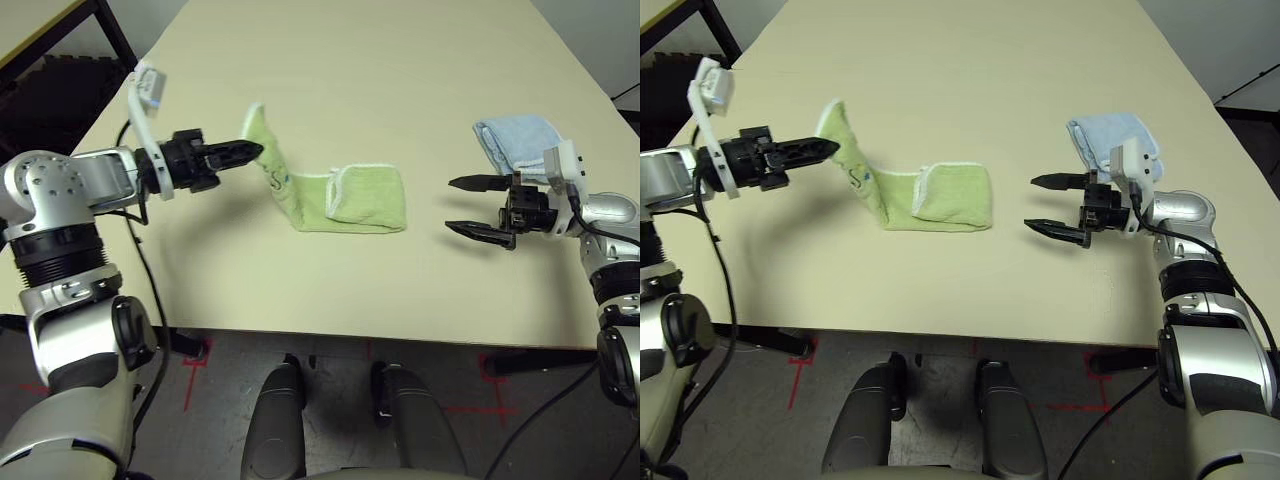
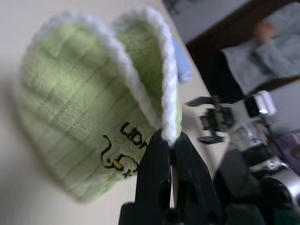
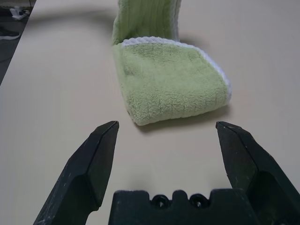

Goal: Fold the towel and set it aside.

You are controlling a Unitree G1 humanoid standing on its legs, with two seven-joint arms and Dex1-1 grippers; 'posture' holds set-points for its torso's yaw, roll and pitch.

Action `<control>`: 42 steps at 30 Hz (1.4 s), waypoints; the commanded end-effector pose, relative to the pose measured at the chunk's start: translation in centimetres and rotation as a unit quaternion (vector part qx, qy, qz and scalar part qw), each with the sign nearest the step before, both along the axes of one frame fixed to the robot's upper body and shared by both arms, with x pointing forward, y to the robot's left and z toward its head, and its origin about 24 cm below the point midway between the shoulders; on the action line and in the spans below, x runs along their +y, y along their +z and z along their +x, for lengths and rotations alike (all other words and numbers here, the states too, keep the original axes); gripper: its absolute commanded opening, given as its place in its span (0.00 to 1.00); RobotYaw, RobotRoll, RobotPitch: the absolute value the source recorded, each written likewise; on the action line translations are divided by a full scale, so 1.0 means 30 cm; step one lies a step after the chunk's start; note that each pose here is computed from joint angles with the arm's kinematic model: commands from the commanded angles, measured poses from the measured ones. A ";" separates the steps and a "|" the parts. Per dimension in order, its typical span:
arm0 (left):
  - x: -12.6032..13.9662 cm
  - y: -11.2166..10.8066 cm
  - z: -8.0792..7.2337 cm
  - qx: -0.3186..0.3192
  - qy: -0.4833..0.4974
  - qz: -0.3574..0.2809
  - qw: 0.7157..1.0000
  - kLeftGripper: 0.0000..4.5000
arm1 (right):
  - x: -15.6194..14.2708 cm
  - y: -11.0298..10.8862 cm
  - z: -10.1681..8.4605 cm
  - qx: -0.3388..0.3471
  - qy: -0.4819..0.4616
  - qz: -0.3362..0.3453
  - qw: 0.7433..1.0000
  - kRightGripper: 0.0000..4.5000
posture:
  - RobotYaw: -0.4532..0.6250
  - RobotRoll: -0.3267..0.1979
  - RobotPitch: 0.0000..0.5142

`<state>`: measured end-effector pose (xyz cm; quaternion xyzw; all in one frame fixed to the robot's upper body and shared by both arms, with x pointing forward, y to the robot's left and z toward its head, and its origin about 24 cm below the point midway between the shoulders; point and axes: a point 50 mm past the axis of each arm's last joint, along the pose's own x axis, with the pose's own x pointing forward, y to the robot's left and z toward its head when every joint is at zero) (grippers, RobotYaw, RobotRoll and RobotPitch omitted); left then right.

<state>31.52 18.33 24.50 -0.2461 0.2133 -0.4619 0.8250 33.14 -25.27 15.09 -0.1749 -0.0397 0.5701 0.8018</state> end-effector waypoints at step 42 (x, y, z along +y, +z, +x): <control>-0.314 -0.052 0.054 0.002 -0.122 0.061 0.991 0.00 | -0.001 -0.015 -0.010 -0.002 -0.002 -0.008 1.000 1.00 | 0.47 0.62 0.35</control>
